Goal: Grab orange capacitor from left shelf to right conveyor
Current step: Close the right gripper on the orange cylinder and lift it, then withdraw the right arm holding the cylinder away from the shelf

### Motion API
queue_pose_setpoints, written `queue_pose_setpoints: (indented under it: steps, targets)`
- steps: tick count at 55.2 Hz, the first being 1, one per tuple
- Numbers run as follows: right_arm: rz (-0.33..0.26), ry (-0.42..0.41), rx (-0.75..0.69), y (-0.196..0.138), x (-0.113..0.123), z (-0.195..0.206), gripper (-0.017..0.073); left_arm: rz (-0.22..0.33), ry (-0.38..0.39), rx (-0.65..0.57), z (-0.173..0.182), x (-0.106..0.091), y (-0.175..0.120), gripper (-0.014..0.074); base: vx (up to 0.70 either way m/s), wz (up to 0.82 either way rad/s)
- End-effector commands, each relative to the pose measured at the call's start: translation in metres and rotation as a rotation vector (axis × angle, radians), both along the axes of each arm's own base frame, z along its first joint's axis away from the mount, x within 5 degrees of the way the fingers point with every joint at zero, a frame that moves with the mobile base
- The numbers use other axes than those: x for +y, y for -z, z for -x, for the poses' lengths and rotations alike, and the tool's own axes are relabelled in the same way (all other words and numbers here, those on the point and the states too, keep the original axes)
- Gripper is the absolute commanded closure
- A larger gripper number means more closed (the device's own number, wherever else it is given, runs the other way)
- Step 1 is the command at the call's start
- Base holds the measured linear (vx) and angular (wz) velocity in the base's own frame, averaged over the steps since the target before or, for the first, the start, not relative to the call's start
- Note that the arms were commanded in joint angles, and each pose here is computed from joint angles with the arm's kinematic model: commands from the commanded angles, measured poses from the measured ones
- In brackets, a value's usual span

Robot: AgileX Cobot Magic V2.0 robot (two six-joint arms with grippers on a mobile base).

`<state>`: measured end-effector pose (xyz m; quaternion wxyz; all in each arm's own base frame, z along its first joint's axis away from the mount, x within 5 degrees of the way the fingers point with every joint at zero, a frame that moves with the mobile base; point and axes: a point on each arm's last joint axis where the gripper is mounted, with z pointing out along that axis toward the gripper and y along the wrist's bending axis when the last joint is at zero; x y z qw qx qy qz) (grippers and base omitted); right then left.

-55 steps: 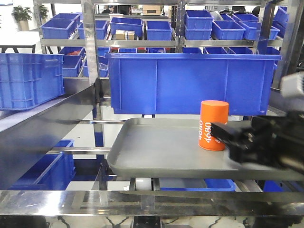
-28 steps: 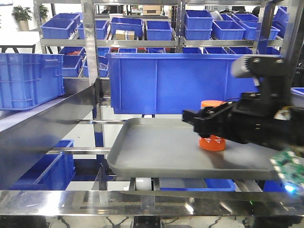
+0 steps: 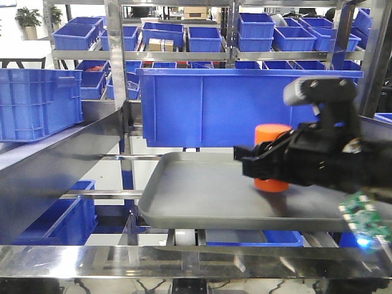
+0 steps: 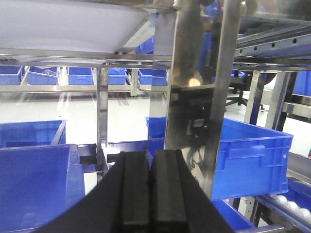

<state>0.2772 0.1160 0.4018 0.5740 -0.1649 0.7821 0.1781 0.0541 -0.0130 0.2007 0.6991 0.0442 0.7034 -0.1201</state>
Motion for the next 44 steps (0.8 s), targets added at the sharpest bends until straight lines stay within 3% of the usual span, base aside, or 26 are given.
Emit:
queue_pose_setpoints:
  steps: [1, 11, 17, 24, 30, 44]
  targets:
    - [-0.016, 0.017, -0.177, -0.043, -0.012, 0.026, 0.0568, 0.037, 0.005, -0.112, 0.002, 0.001, -0.018, 0.0600, 0.00, 0.00]
    - [0.130, -0.030, -0.194, -0.063, -0.031, 0.080, 0.0567, 0.037, 0.005, -0.112, 0.002, 0.001, -0.018, 0.0600, 0.00, 0.00]
    - [0.178, -0.008, -0.136, -0.065, -0.046, 0.113, 0.0567, 0.037, 0.005, -0.112, 0.002, 0.001, -0.018, 0.0600, 0.00, 0.00]
    - [0.165, 0.076, -0.155, -0.053, -0.066, 0.147, 0.0567, 0.037, 0.005, -0.112, 0.002, 0.001, -0.018, 0.0600, 0.00, 0.00]
    - [0.119, 0.137, -0.225, -0.031, -0.081, 0.176, 0.0567, 0.037, 0.005, -0.112, 0.002, 0.001, -0.018, 0.0600, 0.00, 0.00]
    - [0.009, 0.168, -0.320, 0.033, -0.097, 0.216, 0.0567, 0.037, 0.005, -0.112, 0.002, 0.001, -0.018, 0.0600, 0.00, 0.00]
